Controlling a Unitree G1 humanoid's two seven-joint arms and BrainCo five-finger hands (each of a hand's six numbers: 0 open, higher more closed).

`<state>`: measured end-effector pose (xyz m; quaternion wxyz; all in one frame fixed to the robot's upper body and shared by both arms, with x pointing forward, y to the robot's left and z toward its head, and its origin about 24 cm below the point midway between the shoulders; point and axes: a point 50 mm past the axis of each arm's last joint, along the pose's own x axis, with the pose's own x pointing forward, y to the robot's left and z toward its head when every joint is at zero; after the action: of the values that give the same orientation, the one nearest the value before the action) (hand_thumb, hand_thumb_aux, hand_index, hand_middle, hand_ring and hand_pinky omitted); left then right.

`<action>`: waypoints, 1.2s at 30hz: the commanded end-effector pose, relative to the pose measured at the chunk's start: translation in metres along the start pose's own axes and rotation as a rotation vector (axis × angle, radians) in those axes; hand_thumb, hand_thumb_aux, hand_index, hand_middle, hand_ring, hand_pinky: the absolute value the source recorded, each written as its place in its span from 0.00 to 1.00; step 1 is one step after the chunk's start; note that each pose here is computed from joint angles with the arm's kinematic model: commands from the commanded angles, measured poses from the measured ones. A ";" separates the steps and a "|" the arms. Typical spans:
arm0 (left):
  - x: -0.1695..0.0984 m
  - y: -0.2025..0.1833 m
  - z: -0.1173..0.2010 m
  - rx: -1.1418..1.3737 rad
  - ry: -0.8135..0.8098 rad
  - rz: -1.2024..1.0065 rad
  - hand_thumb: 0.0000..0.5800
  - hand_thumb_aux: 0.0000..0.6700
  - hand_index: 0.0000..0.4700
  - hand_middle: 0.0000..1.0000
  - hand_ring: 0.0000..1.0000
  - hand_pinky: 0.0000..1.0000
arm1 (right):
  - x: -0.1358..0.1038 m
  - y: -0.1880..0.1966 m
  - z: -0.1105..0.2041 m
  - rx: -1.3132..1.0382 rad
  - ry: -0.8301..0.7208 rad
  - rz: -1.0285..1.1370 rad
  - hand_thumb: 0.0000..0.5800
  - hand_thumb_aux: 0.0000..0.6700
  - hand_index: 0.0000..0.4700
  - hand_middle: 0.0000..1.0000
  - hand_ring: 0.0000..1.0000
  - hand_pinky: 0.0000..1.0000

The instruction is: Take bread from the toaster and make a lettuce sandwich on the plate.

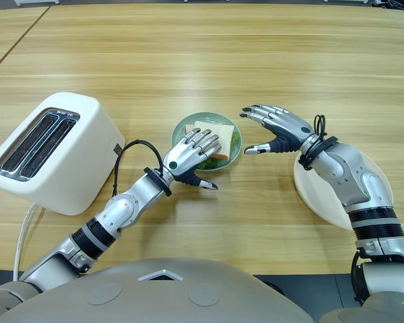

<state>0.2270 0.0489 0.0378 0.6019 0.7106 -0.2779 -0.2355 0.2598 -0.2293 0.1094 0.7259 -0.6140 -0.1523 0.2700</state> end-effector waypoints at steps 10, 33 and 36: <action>-0.012 0.031 -0.019 -0.102 0.119 0.075 0.00 0.00 0.00 0.00 0.00 0.00 | 0.000 0.021 0.021 -0.018 -0.144 0.124 0.00 0.00 0.00 0.00 0.00 0.00; -0.101 0.029 -0.041 -0.946 0.462 0.121 0.00 0.00 0.00 0.00 0.00 0.00 | 0.033 0.070 0.056 -0.123 -0.325 0.370 0.00 0.00 0.00 0.00 0.00 0.00; -0.099 0.027 -0.036 -0.960 0.449 0.115 0.00 0.00 0.00 0.00 0.00 0.00 | 0.036 0.070 0.056 -0.124 -0.333 0.368 0.00 0.00 0.00 0.00 0.00 0.00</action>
<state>0.1778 0.1423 0.0753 0.9147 0.3765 -0.0492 -0.1383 0.2448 -0.1549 0.0595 0.6051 -0.6137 -0.1974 0.4672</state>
